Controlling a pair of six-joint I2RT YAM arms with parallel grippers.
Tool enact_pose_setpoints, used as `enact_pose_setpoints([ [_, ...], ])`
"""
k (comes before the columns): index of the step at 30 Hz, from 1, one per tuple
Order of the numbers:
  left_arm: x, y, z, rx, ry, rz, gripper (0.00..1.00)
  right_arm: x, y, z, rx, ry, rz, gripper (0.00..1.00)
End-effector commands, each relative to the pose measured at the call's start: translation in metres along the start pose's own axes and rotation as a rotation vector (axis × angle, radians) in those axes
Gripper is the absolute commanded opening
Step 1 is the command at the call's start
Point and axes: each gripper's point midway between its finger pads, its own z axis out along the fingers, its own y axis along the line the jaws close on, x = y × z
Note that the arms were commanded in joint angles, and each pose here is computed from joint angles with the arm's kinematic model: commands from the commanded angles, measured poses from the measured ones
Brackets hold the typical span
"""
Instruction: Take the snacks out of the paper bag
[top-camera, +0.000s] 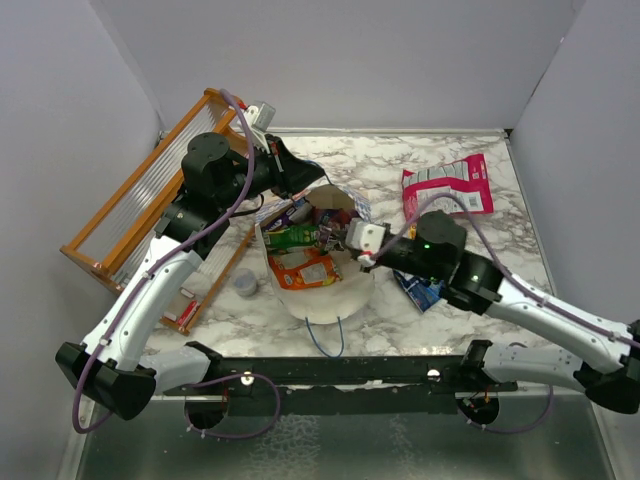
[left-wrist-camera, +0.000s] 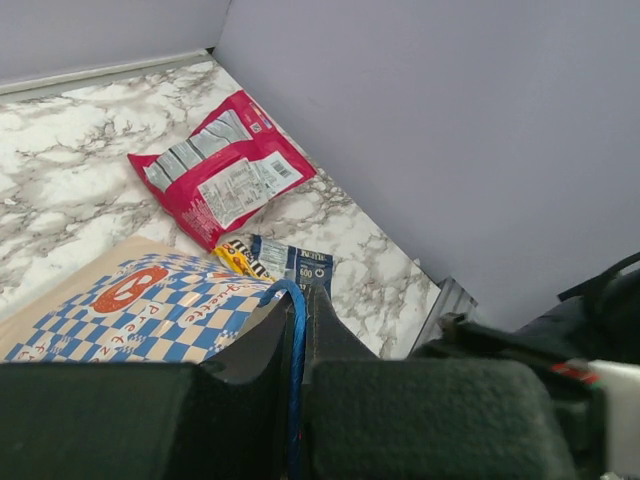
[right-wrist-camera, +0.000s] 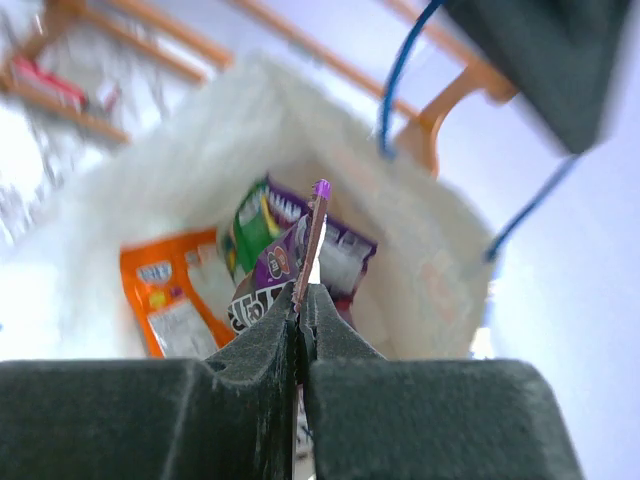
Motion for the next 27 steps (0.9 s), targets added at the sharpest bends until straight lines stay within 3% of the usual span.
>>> enact_pose_setpoints([
  [1, -0.010, -0.007, -0.005, 0.012, -0.031, 0.035, 0.00, -0.075, -0.028, -0.040, 0.104, -0.292, 0.195, 0.01],
  [10, -0.008, -0.002, -0.003, -0.009, -0.023, 0.033, 0.00, -0.140, -0.083, -0.138, 0.339, -0.531, 0.297, 0.01],
  [13, -0.007, 0.000, -0.001, -0.012, -0.019, 0.026, 0.00, -0.140, -0.105, -0.168, 0.486, -0.582, 0.366, 0.01],
  [15, -0.007, -0.001, -0.001, -0.011, -0.020, 0.026, 0.00, -0.118, -0.124, -0.176, 0.633, -0.509, 0.415, 0.01],
  [19, -0.008, -0.001, -0.002, -0.010, -0.021, 0.023, 0.00, -0.050, -0.148, -0.176, 0.907, -0.185, 0.409, 0.01],
  [23, -0.007, -0.001, -0.004, -0.015, -0.020, 0.023, 0.00, 0.010, -0.155, -0.182, 1.133, 0.161, 0.283, 0.01],
  [27, -0.007, -0.002, -0.004, -0.016, -0.020, 0.024, 0.00, 0.061, -0.145, -0.171, 1.235, 0.361, 0.159, 0.01],
])
